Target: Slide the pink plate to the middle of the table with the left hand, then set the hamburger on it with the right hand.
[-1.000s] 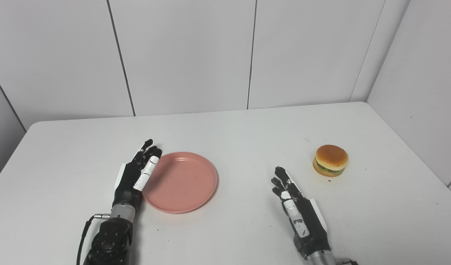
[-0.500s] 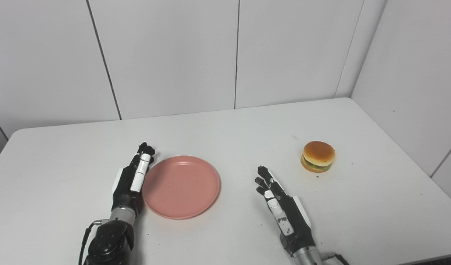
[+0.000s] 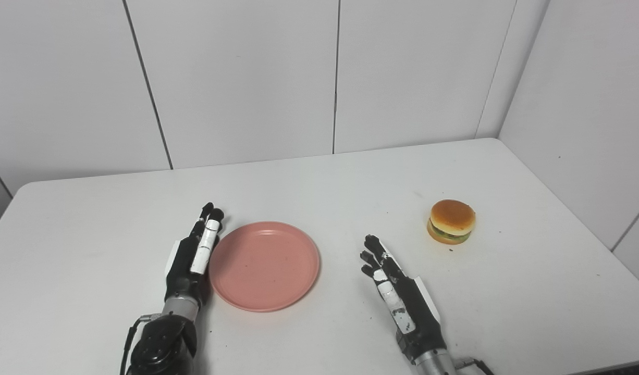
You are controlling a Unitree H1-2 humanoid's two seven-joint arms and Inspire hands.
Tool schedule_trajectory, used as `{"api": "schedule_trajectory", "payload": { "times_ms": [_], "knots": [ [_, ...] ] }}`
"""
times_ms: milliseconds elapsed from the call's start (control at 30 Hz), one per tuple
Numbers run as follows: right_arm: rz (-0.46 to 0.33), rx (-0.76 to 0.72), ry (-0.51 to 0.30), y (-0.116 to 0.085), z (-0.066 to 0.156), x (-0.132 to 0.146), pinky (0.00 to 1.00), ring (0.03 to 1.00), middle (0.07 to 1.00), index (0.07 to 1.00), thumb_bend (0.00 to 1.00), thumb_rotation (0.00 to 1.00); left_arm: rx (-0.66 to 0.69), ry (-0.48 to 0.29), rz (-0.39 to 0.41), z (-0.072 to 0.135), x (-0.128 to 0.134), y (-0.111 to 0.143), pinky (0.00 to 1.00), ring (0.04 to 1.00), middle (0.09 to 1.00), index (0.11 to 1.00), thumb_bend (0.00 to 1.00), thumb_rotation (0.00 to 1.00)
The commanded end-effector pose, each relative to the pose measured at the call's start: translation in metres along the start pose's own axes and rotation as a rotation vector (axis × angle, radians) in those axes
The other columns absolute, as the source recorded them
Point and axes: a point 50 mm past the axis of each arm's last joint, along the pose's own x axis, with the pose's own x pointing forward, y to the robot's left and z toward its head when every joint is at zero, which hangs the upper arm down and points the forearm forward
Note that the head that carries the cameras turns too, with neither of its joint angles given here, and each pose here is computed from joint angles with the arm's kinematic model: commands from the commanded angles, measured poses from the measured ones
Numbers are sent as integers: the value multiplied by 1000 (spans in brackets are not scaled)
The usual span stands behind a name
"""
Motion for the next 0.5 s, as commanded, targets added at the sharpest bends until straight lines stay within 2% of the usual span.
{"api": "schedule_trajectory", "payload": {
  "times_ms": [0, 100, 300, 400, 467],
  "knots": [
    [23, -48, -47, 10, 5, -3, 861, 907, 943, 931, 768, 882, -20, 4, -29, 2, 2, -7, 1000, 966, 941, 965, 788, 810],
    [31, -80, -94, 10, 17, -4, 843, 894, 928, 924, 769, 858, -27, 3, -24, 4, 3, -5, 1000, 960, 938, 958, 781, 817],
    [35, -65, -215, 9, 61, 1, 843, 884, 907, 924, 764, 845, -42, 2, -24, 6, 6, 5, 1000, 966, 943, 953, 788, 796],
    [57, -60, -248, 5, 80, 5, 858, 883, 899, 932, 764, 854, -67, 8, -24, 7, 6, 6, 999, 956, 938, 948, 782, 790],
    [67, -60, -262, 2, 93, 9, 885, 908, 911, 939, 803, 863, -83, 10, -23, 6, 7, 6, 995, 955, 936, 941, 780, 772]
  ]
}}
